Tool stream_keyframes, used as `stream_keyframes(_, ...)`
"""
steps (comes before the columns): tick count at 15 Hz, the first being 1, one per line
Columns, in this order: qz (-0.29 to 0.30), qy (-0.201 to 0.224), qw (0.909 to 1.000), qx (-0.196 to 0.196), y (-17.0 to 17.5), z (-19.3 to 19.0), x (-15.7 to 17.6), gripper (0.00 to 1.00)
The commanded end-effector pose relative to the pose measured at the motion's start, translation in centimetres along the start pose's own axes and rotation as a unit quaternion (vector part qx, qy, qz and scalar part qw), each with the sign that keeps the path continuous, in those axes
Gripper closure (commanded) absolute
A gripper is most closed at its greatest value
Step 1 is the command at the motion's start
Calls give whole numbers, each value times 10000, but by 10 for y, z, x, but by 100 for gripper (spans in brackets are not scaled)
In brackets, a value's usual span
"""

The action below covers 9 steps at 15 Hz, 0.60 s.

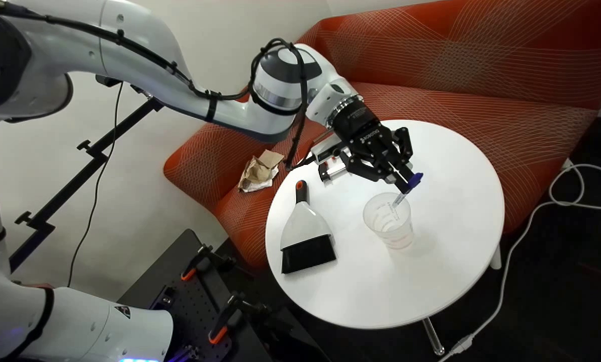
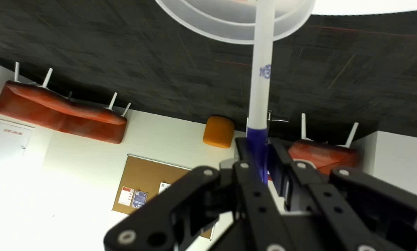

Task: Put the marker in the cup

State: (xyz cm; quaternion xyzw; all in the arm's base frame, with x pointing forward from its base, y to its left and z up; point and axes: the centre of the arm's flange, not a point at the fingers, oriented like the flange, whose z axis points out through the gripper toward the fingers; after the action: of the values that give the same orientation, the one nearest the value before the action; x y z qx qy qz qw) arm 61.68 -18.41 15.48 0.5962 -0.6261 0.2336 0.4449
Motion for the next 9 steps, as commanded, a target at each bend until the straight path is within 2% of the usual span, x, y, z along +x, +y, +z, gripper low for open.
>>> stream_keyframes(1,10,36,9999,-125,-5,0,-8,96)
stream_keyframes(9,-215,-33,9995,-239,-1,3,-33,96)
